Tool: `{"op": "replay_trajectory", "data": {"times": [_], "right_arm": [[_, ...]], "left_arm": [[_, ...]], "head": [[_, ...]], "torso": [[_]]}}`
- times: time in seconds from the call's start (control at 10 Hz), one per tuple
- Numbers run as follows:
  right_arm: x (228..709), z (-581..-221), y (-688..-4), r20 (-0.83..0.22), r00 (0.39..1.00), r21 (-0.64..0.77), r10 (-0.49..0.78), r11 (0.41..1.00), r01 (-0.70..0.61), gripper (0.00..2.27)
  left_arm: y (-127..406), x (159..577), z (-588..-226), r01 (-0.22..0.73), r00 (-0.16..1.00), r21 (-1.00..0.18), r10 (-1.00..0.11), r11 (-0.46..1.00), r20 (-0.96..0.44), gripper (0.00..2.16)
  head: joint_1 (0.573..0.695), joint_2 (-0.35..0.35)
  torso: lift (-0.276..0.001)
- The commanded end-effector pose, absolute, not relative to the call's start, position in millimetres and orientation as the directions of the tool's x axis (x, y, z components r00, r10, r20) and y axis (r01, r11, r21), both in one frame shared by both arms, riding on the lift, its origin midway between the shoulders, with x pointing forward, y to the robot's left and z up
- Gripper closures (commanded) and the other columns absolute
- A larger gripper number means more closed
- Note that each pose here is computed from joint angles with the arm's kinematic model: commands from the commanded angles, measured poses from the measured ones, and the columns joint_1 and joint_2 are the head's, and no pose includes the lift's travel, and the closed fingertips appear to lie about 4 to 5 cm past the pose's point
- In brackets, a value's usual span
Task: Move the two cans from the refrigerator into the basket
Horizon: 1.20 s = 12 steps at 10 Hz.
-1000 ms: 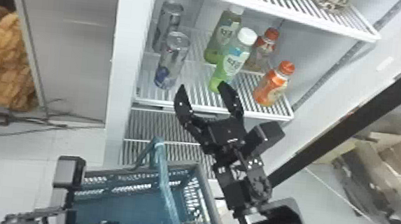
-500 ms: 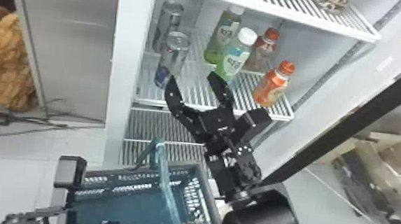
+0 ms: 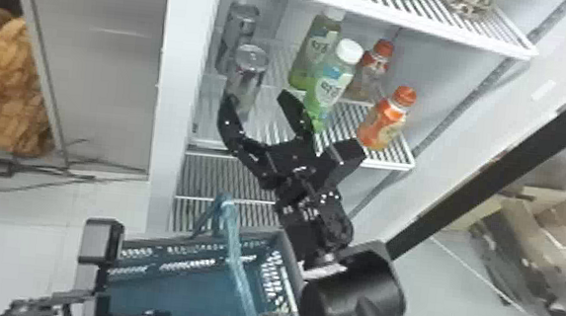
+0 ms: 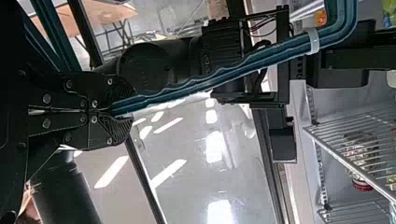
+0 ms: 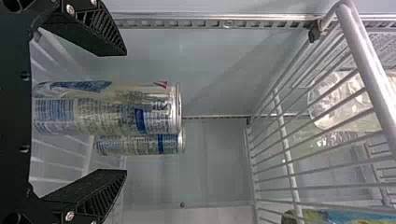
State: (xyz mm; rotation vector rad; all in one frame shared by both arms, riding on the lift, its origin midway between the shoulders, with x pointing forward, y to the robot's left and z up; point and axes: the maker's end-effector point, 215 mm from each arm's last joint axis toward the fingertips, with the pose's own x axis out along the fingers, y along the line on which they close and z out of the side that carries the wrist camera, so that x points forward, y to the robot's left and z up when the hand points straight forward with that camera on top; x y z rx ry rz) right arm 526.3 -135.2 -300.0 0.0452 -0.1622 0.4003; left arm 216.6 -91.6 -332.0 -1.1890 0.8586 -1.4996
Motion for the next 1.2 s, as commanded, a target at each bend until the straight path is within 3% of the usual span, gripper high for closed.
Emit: {"op": "replay_trajectory", "data": {"times": [0.0,0.9,1.1], "right_arm": [[532,-300,-134,0.165,0.908,0.007,0.385,0.92,-0.392,0.11],[565,-309,-115,0.139,0.898,0.007,0.418,0.906,-0.423,0.16],[570,-307,-108,0.138,0.893,0.004,0.429,0.901,-0.433,0.38]], "left_arm": [[-92,217,-333,0.269,-0.017,-0.93,-0.967,-0.25,0.255,1.19],[-92,219,-331,0.27,-0.014,-0.929,-0.966,-0.254,0.26,1.19],[-92,220,-332,0.271,-0.013,-0.929,-0.966,-0.251,0.257,1.19]], "head": [[0.695,-0.339],[0.695,-0.303],[0.695,-0.294]], "torso": [[-0.276],[-0.276],[-0.276]]}}
